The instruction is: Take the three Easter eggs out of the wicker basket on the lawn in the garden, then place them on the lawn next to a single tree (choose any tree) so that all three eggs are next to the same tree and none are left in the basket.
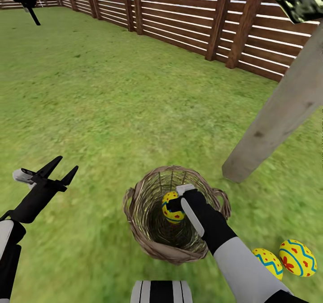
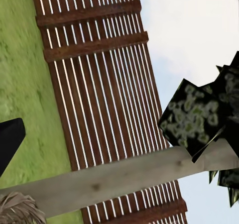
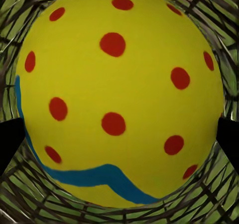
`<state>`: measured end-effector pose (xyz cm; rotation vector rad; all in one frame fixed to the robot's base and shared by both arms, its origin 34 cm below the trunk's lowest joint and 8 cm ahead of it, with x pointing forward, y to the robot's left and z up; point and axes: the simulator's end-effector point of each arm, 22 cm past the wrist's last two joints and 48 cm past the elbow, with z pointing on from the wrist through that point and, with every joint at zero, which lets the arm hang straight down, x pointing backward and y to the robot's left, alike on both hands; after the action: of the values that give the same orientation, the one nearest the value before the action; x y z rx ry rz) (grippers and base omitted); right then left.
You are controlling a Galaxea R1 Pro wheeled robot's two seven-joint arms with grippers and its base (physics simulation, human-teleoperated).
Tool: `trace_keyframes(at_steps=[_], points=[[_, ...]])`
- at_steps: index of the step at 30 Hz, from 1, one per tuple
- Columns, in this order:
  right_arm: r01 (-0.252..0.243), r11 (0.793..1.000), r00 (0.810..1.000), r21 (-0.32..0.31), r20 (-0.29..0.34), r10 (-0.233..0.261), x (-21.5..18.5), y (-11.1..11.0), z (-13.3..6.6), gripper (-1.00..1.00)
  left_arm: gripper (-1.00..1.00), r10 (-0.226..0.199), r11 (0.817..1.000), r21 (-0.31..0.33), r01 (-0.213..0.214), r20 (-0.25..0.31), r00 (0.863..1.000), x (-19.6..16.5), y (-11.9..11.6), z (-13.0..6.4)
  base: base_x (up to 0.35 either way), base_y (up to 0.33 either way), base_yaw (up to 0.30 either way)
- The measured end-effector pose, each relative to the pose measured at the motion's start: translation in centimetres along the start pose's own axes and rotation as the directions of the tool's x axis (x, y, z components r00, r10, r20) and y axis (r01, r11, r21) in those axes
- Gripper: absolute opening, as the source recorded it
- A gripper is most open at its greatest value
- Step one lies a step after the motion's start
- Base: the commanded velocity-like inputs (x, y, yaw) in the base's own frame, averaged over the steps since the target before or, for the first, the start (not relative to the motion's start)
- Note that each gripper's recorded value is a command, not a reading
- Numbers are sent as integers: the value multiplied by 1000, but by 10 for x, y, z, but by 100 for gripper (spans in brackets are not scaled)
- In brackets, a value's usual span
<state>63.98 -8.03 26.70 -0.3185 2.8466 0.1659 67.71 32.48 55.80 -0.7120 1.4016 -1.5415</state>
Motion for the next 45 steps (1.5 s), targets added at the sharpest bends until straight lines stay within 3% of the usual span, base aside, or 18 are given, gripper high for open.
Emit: trace_keyframes(at_steps=[30, 33, 36, 45], points=[[21, 1000, 994, 22, 104, -23, -43, -3, -70, -100, 100, 54, 993, 108, -54, 5, 999, -4, -76, 5, 0, 0, 0], [-13, 998, 994, -60, 111, 19, -47, 15, -81, -100, 100, 59, 991, 119, -59, 6, 998, -5, -83, 5, 0, 0, 0], [-51, 990, 990, -131, 124, 68, -53, 17, -94, -100, 100, 64, 989, 129, -65, 8, 998, -5, -91, 5, 0, 0, 0], [-53, 990, 976, -134, 203, 79, -75, -2, -130, -100, 100, 79, 984, 161, -81, 14, 997, -7, -113, 4, -190, 0, 0]])
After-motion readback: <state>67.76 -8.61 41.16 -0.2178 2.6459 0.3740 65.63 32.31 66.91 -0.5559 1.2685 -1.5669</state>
